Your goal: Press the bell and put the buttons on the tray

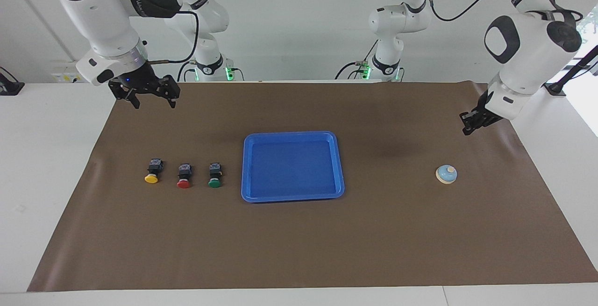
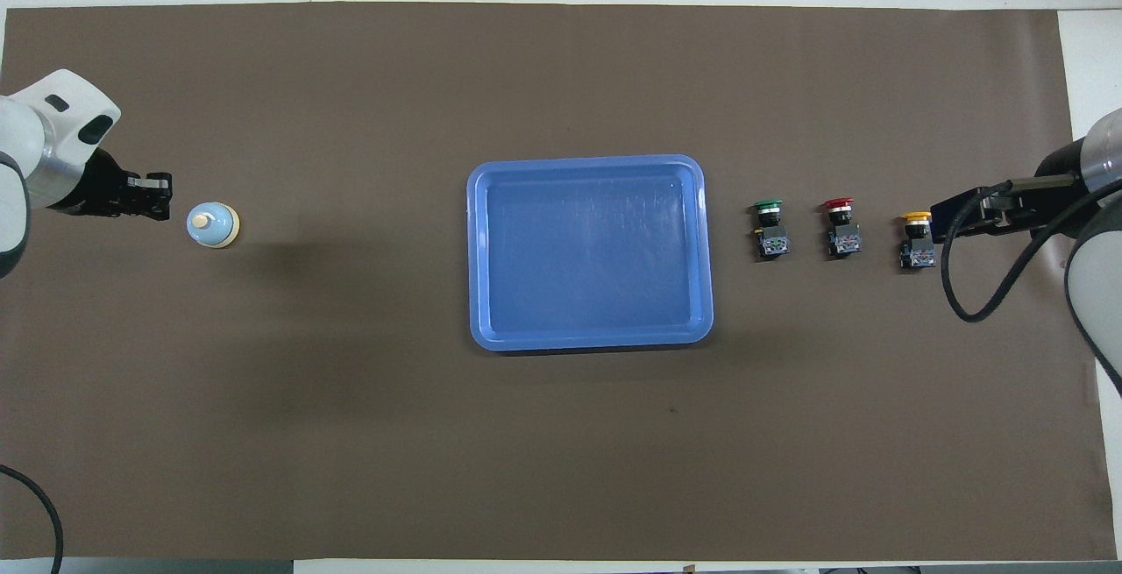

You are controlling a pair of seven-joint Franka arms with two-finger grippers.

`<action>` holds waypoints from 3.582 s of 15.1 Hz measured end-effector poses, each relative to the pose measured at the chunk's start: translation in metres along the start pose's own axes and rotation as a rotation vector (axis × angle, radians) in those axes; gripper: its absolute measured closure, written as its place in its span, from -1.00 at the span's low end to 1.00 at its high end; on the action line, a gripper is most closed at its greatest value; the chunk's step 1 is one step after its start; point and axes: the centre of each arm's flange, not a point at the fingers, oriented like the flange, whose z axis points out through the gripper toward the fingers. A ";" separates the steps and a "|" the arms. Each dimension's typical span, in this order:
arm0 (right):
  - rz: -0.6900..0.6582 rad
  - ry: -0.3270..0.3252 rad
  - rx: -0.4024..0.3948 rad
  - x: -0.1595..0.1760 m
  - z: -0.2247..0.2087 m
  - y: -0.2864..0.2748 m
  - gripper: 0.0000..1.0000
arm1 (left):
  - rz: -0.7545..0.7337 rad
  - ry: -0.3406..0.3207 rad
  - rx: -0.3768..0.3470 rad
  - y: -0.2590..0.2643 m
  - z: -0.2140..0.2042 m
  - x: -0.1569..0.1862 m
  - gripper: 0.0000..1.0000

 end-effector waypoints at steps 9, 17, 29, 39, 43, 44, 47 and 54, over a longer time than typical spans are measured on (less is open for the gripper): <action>0.000 0.000 0.000 0.000 0.000 0.000 -1.00 | -0.002 -0.004 0.001 -0.007 0.060 0.001 0.98; -0.001 0.012 -0.001 -0.004 -0.006 -0.001 -1.00 | 0.005 0.003 0.001 -0.003 0.071 -0.001 0.98; -0.007 -0.020 0.002 -0.007 -0.002 0.016 -1.00 | 0.013 -0.107 -0.032 0.007 -0.109 -0.014 -0.85; -0.001 -0.008 0.014 0.010 0.059 0.073 -1.00 | 0.030 -0.112 -0.034 0.014 -0.180 -0.055 -1.00; 0.015 0.030 0.018 0.025 0.125 0.101 -1.00 | 0.033 -0.119 -0.034 0.016 -0.181 -0.059 -1.00; 0.016 0.031 0.021 0.028 0.142 0.106 -1.00 | 0.033 -0.124 -0.034 0.016 -0.179 -0.061 -1.00; 0.013 0.033 0.026 0.031 0.186 0.107 -1.00 | 0.033 -0.128 -0.034 0.016 -0.178 -0.064 -1.00; 0.009 0.017 0.031 0.017 0.231 0.101 -1.00 | 0.030 -0.126 -0.034 0.014 -0.180 -0.067 -1.00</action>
